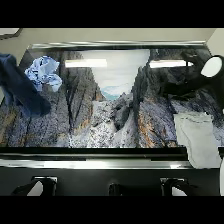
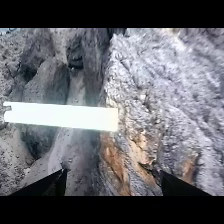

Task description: Fold the shirts.

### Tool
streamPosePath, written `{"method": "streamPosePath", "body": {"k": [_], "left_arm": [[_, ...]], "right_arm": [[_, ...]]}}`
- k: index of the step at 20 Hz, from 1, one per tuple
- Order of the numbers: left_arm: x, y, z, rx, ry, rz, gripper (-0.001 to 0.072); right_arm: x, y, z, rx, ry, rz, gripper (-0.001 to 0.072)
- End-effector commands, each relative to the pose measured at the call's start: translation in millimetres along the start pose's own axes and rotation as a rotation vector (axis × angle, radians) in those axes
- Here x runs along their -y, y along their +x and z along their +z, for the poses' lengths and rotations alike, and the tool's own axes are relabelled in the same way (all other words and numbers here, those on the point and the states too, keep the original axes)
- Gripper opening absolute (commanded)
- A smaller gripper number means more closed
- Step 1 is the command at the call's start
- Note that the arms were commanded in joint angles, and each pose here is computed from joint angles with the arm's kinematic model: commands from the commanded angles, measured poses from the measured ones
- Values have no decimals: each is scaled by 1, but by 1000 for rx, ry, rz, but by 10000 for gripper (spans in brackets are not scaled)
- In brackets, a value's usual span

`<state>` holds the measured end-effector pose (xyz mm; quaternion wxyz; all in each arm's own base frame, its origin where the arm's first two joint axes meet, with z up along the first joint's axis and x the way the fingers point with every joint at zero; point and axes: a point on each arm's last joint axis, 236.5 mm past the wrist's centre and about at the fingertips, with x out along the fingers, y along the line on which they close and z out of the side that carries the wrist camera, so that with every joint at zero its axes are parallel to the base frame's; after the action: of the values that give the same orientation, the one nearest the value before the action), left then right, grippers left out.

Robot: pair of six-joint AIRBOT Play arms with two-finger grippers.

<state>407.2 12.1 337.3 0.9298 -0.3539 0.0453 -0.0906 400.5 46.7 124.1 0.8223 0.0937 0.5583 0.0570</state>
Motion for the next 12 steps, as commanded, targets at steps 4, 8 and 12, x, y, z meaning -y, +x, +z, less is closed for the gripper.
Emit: {"method": "streamPosePath", "body": {"k": [4, 8, 12], "left_arm": [[169, -45, -91, -208, 1, -405, 23], [165, -7, -208, -500, -20, -398, 23], [143, 24, -372, -859, -65, -308, 27]], "right_arm": [[4, -88, 1, 223, -46, -74, 661], [2, -116, -7, 278, -56, -78, 661], [4, -118, -6, 286, -56, -88, 661]]}}
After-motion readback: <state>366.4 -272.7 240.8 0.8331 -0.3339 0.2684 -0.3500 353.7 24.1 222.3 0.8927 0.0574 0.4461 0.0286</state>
